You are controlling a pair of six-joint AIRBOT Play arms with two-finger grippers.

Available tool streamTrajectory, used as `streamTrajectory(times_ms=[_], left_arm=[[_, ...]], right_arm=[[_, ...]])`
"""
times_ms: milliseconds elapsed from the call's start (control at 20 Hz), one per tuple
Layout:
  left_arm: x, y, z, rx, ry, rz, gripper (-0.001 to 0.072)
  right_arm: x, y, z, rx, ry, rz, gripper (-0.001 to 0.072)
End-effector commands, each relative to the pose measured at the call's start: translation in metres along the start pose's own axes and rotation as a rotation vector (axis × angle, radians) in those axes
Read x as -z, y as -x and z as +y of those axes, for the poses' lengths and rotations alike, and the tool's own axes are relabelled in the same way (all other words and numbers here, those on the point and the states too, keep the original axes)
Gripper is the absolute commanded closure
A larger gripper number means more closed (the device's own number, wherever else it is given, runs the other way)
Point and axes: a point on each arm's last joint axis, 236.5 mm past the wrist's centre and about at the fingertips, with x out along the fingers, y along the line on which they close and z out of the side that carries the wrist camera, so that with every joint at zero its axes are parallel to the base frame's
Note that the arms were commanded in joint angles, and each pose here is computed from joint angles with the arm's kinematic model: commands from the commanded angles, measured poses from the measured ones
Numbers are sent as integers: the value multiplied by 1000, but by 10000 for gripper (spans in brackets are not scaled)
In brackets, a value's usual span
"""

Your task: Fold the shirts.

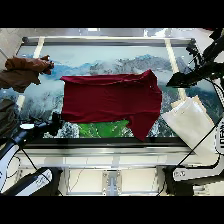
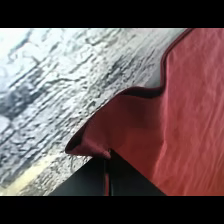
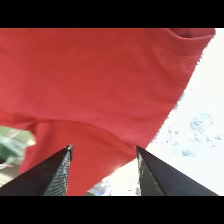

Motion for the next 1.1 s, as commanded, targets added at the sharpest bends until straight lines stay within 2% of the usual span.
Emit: streamTrajectory(times_ms=[0,300,500,750,1000,1050], left_arm=[[0,-1,-2,3,-20,4,696],[4,-1,-2,5,-58,24,696],[5,-1,-2,5,-58,26,696],[5,-1,-2,5,-58,27,696],[7,-1,-3,6,-58,36,696],[8,-1,-3,7,-58,39,696]], right_arm=[[17,-36,-33,70,-106,21,260],[69,-108,-52,-60,-410,72,260],[66,-113,-59,-159,-533,48,260],[79,-149,-52,-219,-576,135,260],[90,-166,-34,-228,-521,211,263],[93,-166,-27,-245,-493,226,380]])
